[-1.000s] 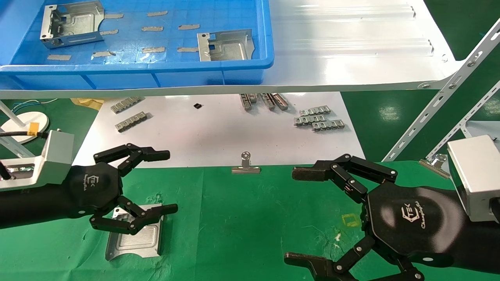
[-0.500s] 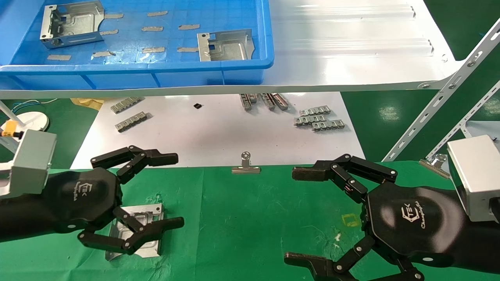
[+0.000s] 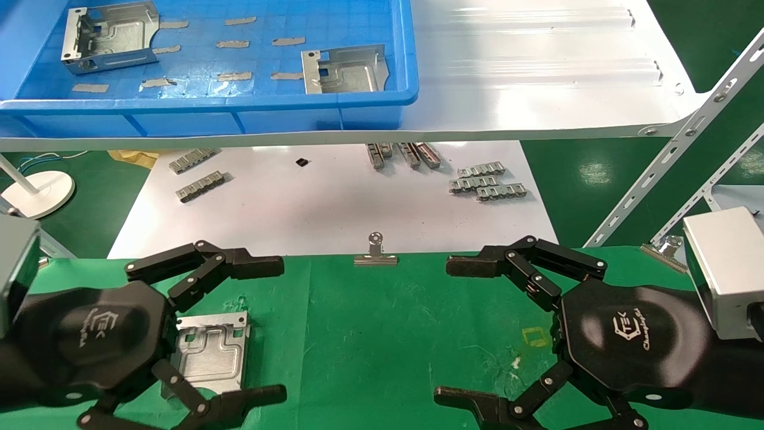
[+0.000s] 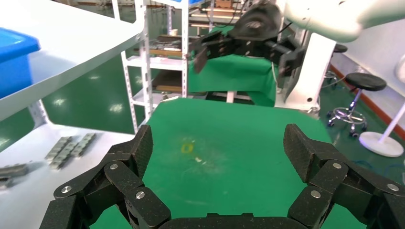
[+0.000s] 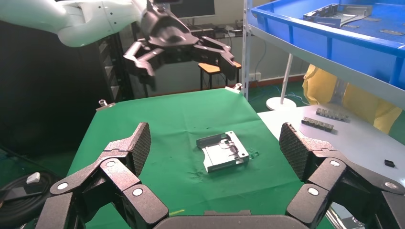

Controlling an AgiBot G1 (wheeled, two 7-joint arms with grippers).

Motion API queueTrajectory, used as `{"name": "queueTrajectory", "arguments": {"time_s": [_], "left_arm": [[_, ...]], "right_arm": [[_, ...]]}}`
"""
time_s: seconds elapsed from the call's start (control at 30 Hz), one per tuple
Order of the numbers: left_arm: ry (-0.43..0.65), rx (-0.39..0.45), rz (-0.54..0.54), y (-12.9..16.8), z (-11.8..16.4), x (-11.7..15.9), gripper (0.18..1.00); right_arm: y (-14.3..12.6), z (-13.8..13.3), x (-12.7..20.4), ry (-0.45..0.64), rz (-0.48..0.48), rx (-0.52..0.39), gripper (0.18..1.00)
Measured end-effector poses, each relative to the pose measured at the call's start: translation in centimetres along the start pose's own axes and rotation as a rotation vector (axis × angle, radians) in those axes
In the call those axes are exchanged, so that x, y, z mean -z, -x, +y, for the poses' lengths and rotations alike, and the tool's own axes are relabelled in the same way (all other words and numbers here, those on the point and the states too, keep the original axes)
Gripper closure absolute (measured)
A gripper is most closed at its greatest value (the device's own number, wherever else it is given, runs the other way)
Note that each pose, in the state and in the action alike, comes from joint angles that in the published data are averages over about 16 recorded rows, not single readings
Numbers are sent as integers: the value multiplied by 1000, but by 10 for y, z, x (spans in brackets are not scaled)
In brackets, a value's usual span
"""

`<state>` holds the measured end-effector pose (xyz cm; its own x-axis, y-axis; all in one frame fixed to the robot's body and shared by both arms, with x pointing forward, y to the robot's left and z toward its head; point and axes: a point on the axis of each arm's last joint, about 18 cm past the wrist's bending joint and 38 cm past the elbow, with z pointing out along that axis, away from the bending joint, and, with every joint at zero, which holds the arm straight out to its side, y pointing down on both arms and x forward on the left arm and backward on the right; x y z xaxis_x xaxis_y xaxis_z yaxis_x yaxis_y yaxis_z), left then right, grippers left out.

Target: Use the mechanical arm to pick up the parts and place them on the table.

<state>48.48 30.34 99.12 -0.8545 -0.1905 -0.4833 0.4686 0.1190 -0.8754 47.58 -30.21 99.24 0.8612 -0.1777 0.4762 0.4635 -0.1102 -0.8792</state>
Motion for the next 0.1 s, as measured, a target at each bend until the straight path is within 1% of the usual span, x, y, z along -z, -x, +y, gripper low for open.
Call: {"name": "queueTrajectory", "arguments": {"time_s": [0.1], "left_arm": [[-3,3,7,-4,-3,-1,183]], "right_arm": [[0,0,0,0,0,0,179]]}}
